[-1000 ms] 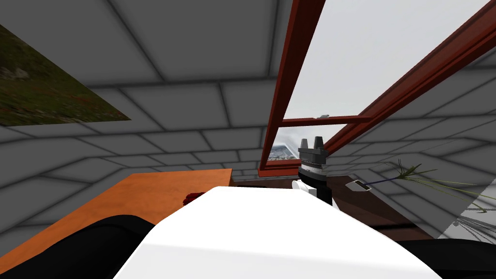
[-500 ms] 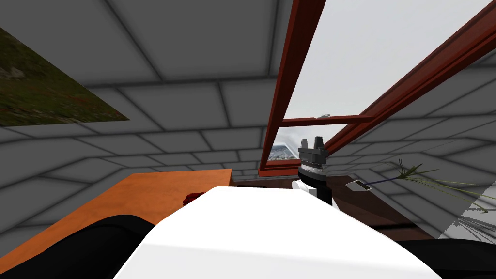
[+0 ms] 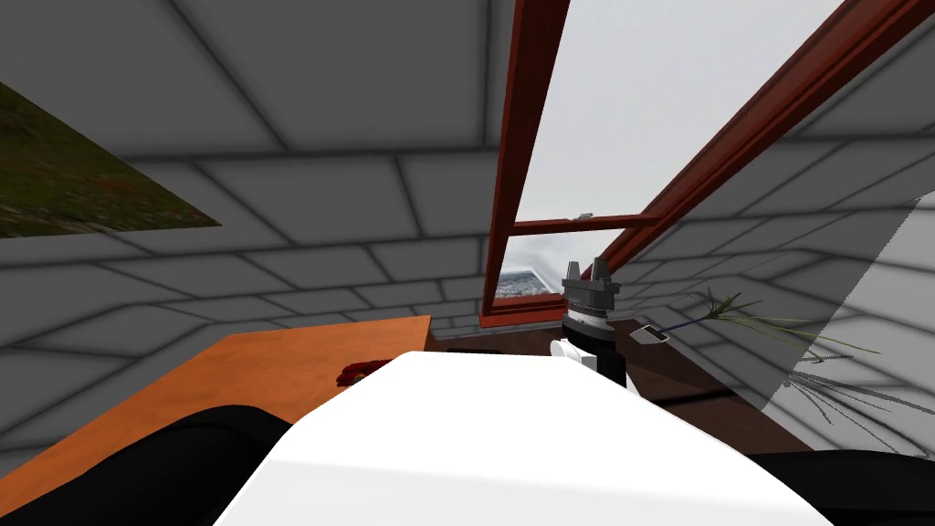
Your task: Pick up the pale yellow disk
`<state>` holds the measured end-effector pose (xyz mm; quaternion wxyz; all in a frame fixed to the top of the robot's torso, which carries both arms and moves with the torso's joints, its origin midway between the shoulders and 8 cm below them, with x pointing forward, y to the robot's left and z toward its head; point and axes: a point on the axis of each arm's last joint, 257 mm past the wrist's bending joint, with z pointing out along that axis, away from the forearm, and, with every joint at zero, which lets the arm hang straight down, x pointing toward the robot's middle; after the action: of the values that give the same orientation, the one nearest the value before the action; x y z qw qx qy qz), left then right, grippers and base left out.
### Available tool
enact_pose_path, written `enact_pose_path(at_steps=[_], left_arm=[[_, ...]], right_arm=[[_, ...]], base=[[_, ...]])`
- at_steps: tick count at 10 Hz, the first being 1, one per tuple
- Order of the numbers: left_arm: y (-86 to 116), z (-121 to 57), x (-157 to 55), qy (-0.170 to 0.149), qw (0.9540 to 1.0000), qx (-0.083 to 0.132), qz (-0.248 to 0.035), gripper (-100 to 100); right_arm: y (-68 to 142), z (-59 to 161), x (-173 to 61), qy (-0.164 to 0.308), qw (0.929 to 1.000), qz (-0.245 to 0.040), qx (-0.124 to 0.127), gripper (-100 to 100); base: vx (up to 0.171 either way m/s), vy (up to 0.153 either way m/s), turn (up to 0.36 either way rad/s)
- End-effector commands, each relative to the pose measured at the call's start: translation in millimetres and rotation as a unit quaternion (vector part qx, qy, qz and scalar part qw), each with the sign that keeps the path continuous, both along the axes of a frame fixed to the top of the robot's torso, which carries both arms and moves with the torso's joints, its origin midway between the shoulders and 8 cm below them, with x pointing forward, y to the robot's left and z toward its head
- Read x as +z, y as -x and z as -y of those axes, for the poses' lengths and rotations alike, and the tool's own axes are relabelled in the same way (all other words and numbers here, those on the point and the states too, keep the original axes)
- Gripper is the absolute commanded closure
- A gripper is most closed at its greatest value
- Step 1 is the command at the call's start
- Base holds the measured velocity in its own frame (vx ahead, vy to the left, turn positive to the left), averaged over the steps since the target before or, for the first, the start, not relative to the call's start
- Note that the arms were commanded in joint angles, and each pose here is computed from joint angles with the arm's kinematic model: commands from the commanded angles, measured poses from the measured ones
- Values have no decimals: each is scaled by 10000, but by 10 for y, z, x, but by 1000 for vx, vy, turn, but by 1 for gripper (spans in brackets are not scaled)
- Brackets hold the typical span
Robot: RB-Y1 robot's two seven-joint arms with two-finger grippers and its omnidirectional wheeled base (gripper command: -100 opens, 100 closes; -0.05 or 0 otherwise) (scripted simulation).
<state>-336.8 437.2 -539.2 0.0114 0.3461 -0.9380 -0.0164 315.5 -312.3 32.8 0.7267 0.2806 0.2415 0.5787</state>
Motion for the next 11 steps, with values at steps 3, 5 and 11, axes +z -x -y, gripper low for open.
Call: enact_pose_path(at_steps=[3,5,11], left_arm=[[-82,-194,52,5,9998,192,2,100],[-123,-281,78,7,9996,265,-2,100],[-247,-536,161,13,9992,393,-31,100]], right_arm=[[0,0,0,0,10000,1,0,0],[0,0,0,0,10000,0,0,0],[0,0,0,0,10000,0,0,0]], base=[[-64,-87,-103],[-60,-78,-62],[-40,-58,-69]])
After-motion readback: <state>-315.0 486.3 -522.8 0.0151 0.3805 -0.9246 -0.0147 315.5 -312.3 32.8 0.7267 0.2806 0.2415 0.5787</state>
